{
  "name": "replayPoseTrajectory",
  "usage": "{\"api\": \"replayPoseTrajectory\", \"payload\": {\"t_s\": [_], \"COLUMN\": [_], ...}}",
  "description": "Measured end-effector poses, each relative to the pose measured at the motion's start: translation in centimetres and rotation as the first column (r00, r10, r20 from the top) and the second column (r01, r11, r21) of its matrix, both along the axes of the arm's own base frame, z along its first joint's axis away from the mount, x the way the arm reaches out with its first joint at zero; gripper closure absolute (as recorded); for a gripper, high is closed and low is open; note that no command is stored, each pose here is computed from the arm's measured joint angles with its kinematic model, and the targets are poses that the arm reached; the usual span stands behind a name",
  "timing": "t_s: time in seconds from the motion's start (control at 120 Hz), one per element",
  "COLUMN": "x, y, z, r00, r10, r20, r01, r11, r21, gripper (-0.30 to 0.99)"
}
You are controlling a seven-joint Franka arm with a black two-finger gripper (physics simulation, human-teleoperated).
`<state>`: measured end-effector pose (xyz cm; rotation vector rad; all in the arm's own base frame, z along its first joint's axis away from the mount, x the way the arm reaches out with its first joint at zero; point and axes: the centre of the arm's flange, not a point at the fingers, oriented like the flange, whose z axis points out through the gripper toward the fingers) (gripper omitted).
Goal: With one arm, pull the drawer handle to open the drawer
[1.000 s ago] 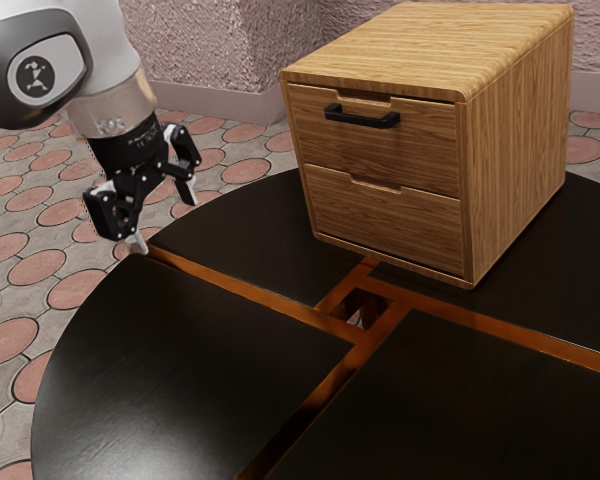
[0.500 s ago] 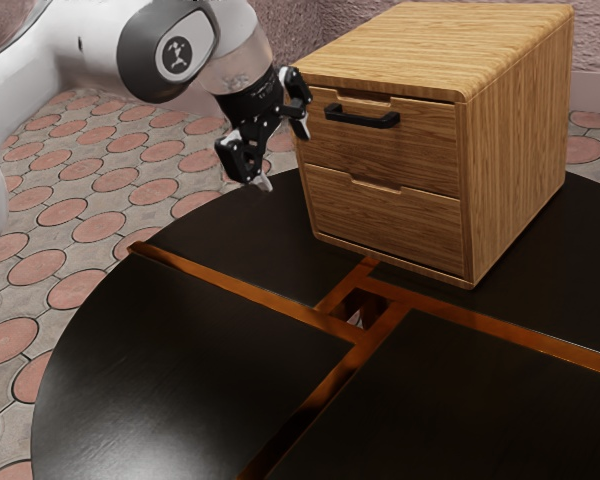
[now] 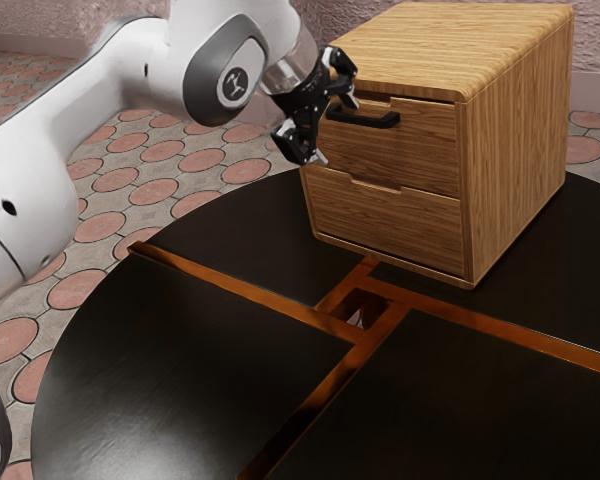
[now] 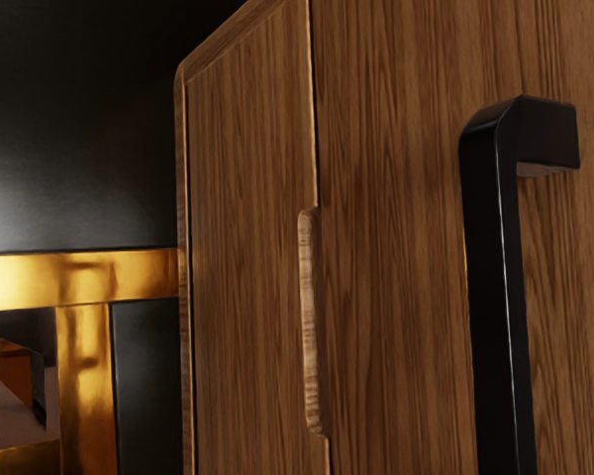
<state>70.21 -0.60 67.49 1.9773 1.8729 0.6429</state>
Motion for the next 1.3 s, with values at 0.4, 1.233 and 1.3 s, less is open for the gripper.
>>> {"api": "replayPoseTrajectory", "payload": {"t_s": [0.4, 1.233, 1.3], "x": [2.5, 3.2, 3.2], "y": [2.8, 3.5, 3.6], "z": [-2.9, -3.8, -3.8], "r00": [0.998, 0.995, 0.996], "r10": [0.054, 0.062, 0.061], "r20": [0.044, 0.072, 0.071], "r01": [-0.052, -0.057, -0.056], "r11": [0.998, 0.995, 0.996], "r21": [-0.040, -0.076, -0.073], "gripper": [0.00, 0.20, 0.23]}}
